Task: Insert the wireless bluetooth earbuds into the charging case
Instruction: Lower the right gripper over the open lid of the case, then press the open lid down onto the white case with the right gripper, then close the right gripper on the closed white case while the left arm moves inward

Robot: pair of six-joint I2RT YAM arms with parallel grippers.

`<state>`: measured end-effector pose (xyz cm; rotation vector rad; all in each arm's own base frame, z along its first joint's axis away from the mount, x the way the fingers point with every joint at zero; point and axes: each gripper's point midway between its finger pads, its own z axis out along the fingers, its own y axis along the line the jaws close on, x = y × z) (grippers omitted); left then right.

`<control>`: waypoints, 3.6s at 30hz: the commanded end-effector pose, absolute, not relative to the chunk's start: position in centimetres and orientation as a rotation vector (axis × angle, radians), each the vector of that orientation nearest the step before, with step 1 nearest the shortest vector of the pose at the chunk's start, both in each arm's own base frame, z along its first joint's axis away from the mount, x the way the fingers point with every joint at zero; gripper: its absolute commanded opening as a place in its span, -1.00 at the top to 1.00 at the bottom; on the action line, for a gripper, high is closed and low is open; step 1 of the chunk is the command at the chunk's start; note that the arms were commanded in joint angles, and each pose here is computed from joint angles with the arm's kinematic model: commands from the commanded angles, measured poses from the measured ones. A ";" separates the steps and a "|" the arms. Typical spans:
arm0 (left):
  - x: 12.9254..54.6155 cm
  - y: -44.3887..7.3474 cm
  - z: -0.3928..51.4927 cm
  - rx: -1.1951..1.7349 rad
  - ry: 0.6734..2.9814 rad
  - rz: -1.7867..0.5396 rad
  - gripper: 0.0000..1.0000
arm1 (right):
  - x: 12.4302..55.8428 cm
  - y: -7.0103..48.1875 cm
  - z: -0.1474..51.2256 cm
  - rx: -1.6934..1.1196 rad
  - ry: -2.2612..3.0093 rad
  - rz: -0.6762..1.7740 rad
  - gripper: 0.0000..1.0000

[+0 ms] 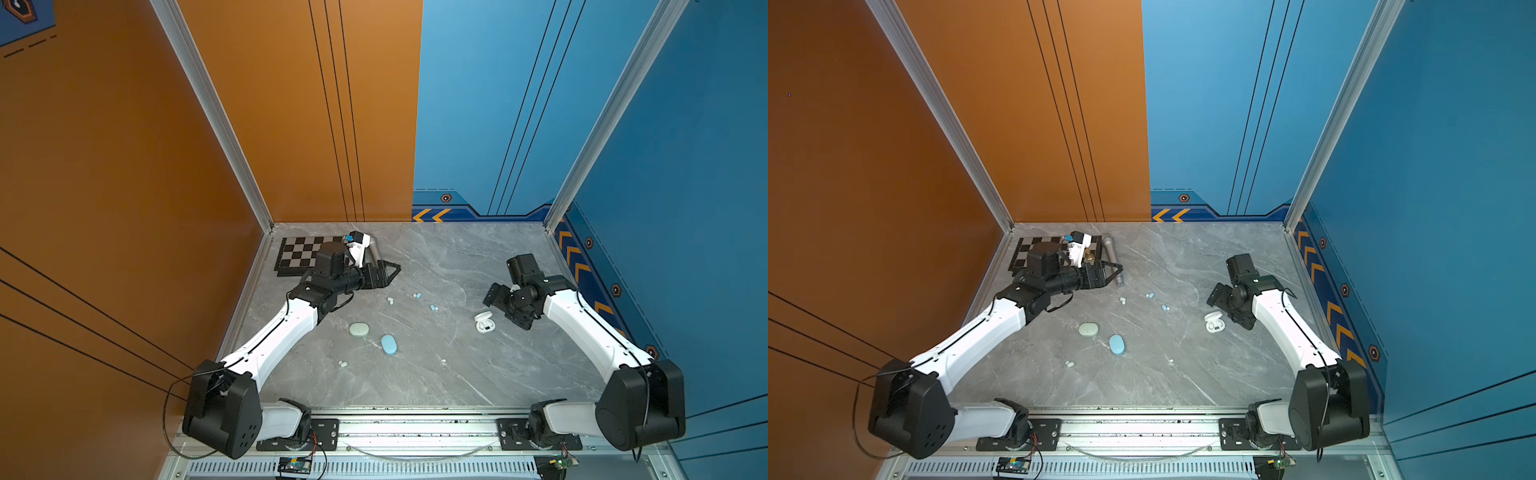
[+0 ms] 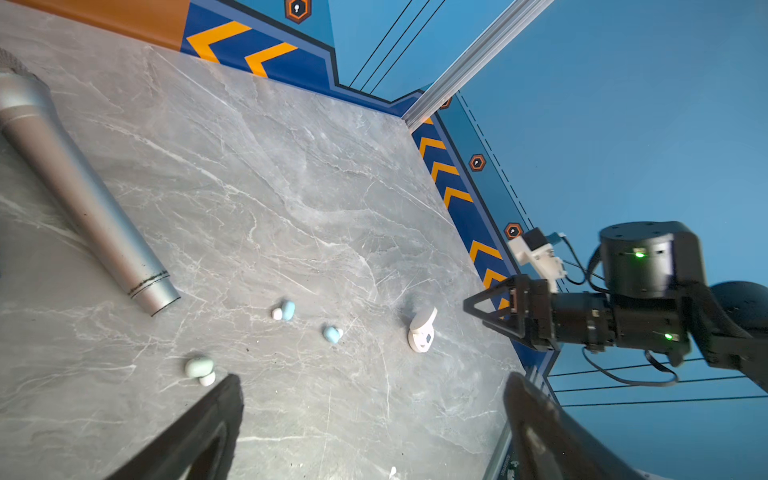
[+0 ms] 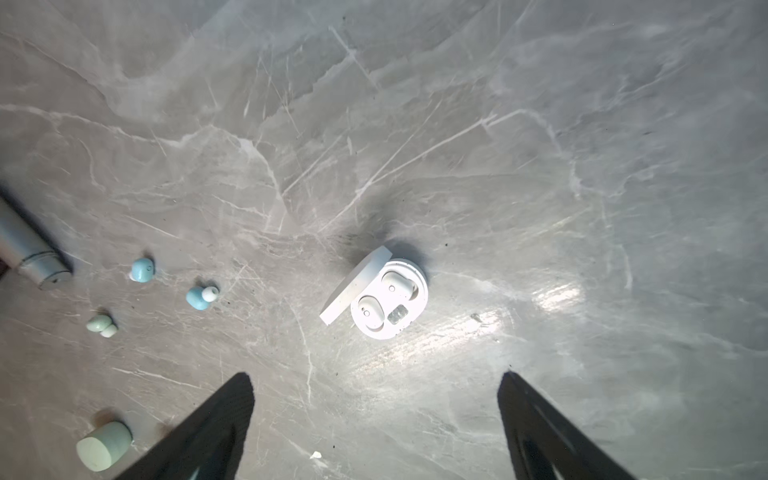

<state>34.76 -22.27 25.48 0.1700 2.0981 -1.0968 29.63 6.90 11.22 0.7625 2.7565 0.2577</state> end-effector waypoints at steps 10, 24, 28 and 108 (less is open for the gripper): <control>34.0 -19.0 22.6 -0.021 2.319 -0.798 -0.96 | 30.0 7.5 8.5 0.777 2.852 0.076 -0.89; 34.3 -20.2 22.3 0.021 2.353 -0.774 -0.96 | 28.0 6.6 6.6 0.797 2.900 0.024 -0.88; 34.1 -20.1 22.8 0.038 2.337 -0.751 -0.96 | 27.5 6.5 6.3 0.805 2.906 0.020 -0.88; 25.0 -11.9 30.0 0.011 1.942 -0.574 -0.96 | 30.6 46.8 7.0 -1.523 2.115 0.634 -0.62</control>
